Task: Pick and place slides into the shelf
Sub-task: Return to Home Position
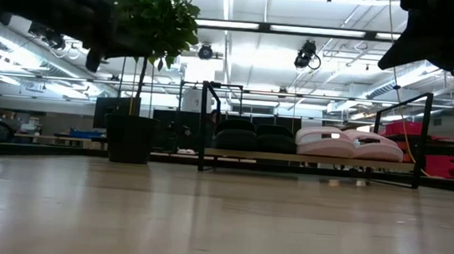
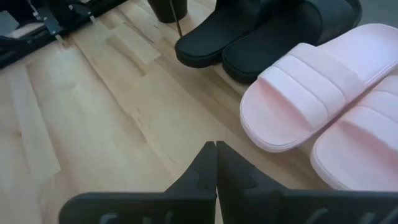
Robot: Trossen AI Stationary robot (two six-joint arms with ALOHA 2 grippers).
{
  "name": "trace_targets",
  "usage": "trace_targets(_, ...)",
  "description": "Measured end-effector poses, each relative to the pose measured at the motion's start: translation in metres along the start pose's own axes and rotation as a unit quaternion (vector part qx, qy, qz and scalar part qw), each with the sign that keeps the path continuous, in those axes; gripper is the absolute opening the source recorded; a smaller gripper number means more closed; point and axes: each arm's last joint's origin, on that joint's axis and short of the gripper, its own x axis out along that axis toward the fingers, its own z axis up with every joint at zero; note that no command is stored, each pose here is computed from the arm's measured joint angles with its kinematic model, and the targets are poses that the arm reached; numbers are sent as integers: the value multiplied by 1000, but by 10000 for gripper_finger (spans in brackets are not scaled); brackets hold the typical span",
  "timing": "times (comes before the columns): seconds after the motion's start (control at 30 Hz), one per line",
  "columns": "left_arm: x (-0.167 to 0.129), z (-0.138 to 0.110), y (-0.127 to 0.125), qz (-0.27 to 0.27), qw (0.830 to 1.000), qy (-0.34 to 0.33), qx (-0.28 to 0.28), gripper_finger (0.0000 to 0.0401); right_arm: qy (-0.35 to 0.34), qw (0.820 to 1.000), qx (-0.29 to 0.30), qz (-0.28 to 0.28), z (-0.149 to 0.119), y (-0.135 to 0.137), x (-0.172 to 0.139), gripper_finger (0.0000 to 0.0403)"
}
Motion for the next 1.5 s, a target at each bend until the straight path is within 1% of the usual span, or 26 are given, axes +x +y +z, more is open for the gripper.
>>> trace_targets(0.2,-12,-10,11,-8,999,-19,-33,11,1,1000,15,0,0,0,0,4)
trace_targets(0.3,-18,-13,13,-22,998,-34,-43,4,5,1000,16,3,0,0,0,3)
trace_targets(0.5,-28,-24,20,-38,996,-55,-61,10,11,1000,22,6,-1,0,0,3)
trace_targets(0.67,-35,-37,30,-37,992,-66,-101,6,12,999,36,6,-1,0,0,2)
trace_targets(0.77,-39,-37,33,-45,990,-82,-109,10,12,999,38,6,-1,0,0,3)
trace_targets(0.9,-45,-29,33,-59,986,-117,-107,4,12,999,38,6,-1,0,0,3)
trace_targets(1.0,-50,-25,35,-66,983,-135,-105,9,12,999,41,6,-1,0,0,2)
trace_targets(1.13,-54,-27,36,-70,984,-126,-100,6,11,999,42,6,-1,0,0,4)
trace_targets(1.3,-57,-37,36,-84,987,-86,-106,8,11,999,41,6,-1,0,0,2)
trace_targets(1.37,-58,-39,34,-99,987,-77,-101,8,11,999,41,6,-1,0,0,2)
trace_targets(1.5,-60,-41,29,-153,983,-57,-86,5,10,999,41,5,-1,0,0,2)
